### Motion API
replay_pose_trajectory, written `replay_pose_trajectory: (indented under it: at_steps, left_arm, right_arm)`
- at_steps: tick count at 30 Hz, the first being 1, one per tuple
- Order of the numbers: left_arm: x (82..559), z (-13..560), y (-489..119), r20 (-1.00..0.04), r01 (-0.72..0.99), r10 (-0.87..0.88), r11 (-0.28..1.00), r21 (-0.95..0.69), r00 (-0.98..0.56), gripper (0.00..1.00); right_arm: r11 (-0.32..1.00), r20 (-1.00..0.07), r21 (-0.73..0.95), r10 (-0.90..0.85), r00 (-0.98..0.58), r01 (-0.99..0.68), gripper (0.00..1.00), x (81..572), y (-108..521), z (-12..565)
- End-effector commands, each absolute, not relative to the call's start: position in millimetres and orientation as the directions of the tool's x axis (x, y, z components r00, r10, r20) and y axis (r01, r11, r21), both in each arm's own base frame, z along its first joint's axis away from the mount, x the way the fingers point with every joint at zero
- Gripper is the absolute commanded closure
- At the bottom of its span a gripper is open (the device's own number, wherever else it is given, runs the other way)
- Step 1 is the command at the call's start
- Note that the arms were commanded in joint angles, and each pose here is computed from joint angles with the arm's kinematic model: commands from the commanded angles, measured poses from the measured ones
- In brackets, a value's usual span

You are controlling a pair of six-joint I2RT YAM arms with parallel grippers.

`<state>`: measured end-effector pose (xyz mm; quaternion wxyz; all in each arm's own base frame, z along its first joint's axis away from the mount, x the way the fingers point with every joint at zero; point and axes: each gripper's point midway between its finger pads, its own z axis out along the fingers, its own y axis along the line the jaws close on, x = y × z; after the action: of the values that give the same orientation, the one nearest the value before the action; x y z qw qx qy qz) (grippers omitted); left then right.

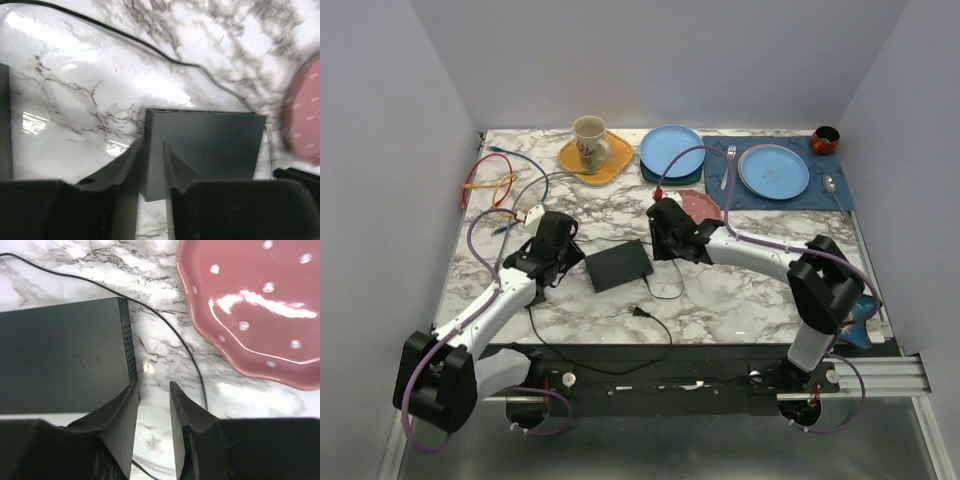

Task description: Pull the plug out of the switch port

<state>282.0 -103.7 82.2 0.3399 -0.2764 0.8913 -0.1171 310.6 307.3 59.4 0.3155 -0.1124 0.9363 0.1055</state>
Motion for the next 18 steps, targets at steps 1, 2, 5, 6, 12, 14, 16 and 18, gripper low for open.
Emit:
replay_pose_trajectory:
  at_steps: [1, 2, 5, 6, 12, 14, 16, 18]
  left_arm:
    - [290, 111, -93, -0.617, -0.396, -0.573, 0.819, -0.414, -0.540, 0.42]
    - [291, 112, -99, -0.607, -0.372, -0.571, 0.821, -0.433, -0.553, 0.36]
    - [295, 112, -126, -0.574, -0.263, -0.564, 0.810, -0.524, -0.593, 0.33]
    - [298, 109, -132, -0.569, -0.235, -0.574, 0.795, -0.560, -0.588, 0.36]
    - [304, 95, -170, -0.486, -0.152, -0.541, 0.761, -0.631, -0.686, 0.71]
    - [301, 85, -180, -0.450, -0.136, -0.509, 0.759, -0.637, -0.734, 0.76]
    - [306, 83, -185, -0.446, -0.126, -0.506, 0.753, -0.646, -0.739, 0.77]
    - [307, 82, -190, -0.438, -0.117, -0.500, 0.748, -0.653, -0.747, 0.78]
  right_arm:
    - [0.958, -0.666, 0.100, -0.137, -0.734, -0.270, 0.57, 305, 291, 81]
    - [0.948, -0.662, 0.121, -0.143, -0.736, -0.293, 0.57, 299, 295, 82]
    - [0.913, -0.660, 0.158, -0.187, -0.728, -0.377, 0.58, 279, 308, 82]
    - [0.904, -0.656, 0.158, -0.204, -0.727, -0.397, 0.58, 275, 312, 80]
    - [0.858, -0.624, 0.159, -0.296, -0.723, -0.488, 0.56, 242, 334, 64]
    - [0.858, -0.617, 0.163, -0.297, -0.729, -0.488, 0.54, 239, 337, 59]
    - [0.853, -0.608, 0.174, -0.300, -0.735, -0.492, 0.52, 236, 340, 57]
    - [0.851, -0.597, 0.174, -0.309, -0.740, -0.496, 0.51, 235, 342, 52]
